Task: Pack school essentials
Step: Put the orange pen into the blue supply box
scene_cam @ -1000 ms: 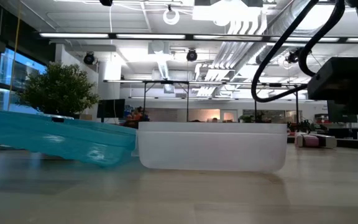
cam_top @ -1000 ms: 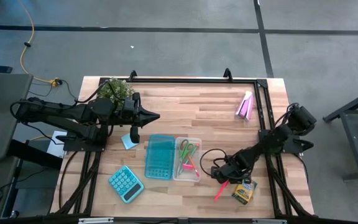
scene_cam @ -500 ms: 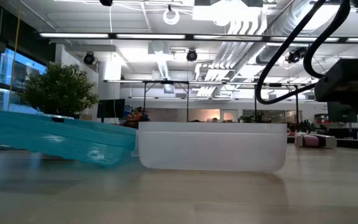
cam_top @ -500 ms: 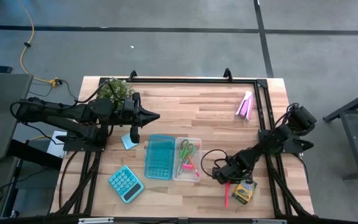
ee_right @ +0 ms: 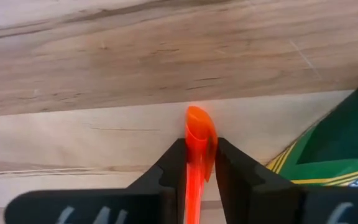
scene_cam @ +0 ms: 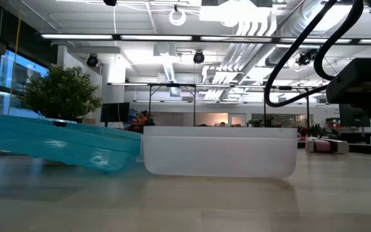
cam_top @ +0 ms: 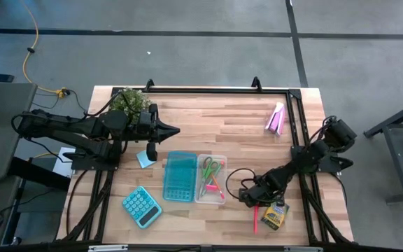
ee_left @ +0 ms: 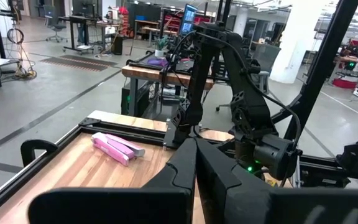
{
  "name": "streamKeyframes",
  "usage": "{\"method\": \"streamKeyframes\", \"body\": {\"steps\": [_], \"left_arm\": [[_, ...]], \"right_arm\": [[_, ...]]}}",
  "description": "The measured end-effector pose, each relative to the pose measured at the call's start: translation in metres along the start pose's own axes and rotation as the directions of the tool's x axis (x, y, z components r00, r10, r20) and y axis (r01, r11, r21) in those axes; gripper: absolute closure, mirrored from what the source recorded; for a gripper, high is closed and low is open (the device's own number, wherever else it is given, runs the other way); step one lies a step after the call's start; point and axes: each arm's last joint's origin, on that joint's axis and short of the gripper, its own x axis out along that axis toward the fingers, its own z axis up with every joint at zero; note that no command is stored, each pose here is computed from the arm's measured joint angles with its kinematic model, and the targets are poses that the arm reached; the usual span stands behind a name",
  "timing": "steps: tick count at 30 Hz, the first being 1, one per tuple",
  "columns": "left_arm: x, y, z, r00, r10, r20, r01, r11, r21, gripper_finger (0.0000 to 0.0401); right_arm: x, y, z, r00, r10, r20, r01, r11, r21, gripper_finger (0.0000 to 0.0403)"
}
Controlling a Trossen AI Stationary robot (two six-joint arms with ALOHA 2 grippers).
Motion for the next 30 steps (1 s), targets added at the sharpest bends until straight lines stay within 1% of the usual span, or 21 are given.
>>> {"method": "streamKeyframes", "body": {"steps": [7,11,13,16,18,20,23,25,27,29,30], "left_arm": [[0.0,0.0,0.0,1.0,0.001,0.0,-0.001,1.0,-0.001,0.0401],[0.0,0.0,0.0,1.0,0.001,0.0,-0.001,1.0,-0.001,0.0401],[0.0,0.0,0.0,1.0,0.001,0.001,-0.001,1.0,-0.001,0.0401],[0.0,0.0,0.0,1.0,0.001,0.001,-0.001,1.0,-0.002,0.0401],[0.0,0.0,0.0,1.0,0.002,0.001,-0.002,1.0,-0.004,0.0401],[0.0,0.0,0.0,1.0,0.003,0.001,-0.003,1.0,-0.016,0.0401],[0.0,0.0,0.0,1.0,0.003,0.002,-0.003,0.999,-0.039,0.0401],[0.0,0.0,0.0,1.0,0.002,0.003,-0.002,0.998,-0.065,0.0401],[0.0,0.0,0.0,1.0,-0.011,0.003,0.012,0.994,-0.105,0.0401],[0.0,-0.001,0.0,0.999,-0.039,0.0,0.039,0.988,-0.148,0.0401],[0.0,-0.002,0.0,0.999,-0.054,-0.002,0.053,0.984,-0.17,0.0401]], "right_arm": [[-0.02,0.001,-0.002,0.996,0.087,-0.009,-0.087,0.994,-0.059,0.035],[-0.042,0.002,0.0,0.985,0.175,-0.014,-0.175,0.975,-0.134,0.035],[-0.055,0.004,0.003,0.973,0.228,-0.023,-0.227,0.949,-0.22,0.035],[-0.079,0.007,0.01,0.948,0.314,-0.056,-0.313,0.88,-0.356,0.035],[-0.096,0.01,0.016,0.919,0.388,-0.075,-0.38,0.815,-0.438,0.035],[-0.113,0.015,0.023,0.873,0.48,-0.088,-0.451,0.724,-0.521,0.035],[-0.138,0.025,0.033,0.77,0.628,-0.111,-0.537,0.544,-0.645,0.035],[-0.153,0.033,0.041,0.684,0.718,-0.128,-0.564,0.409,-0.717,0.035],[-0.167,0.041,0.049,0.593,0.794,-0.136,-0.557,0.282,-0.781,0.035],[-0.18,0.049,0.057,0.5,0.852,-0.155,-0.526,0.157,-0.836,0.035],[-0.185,0.052,0.061,0.459,0.874,-0.161,-0.504,0.107,-0.857,0.035]]}}
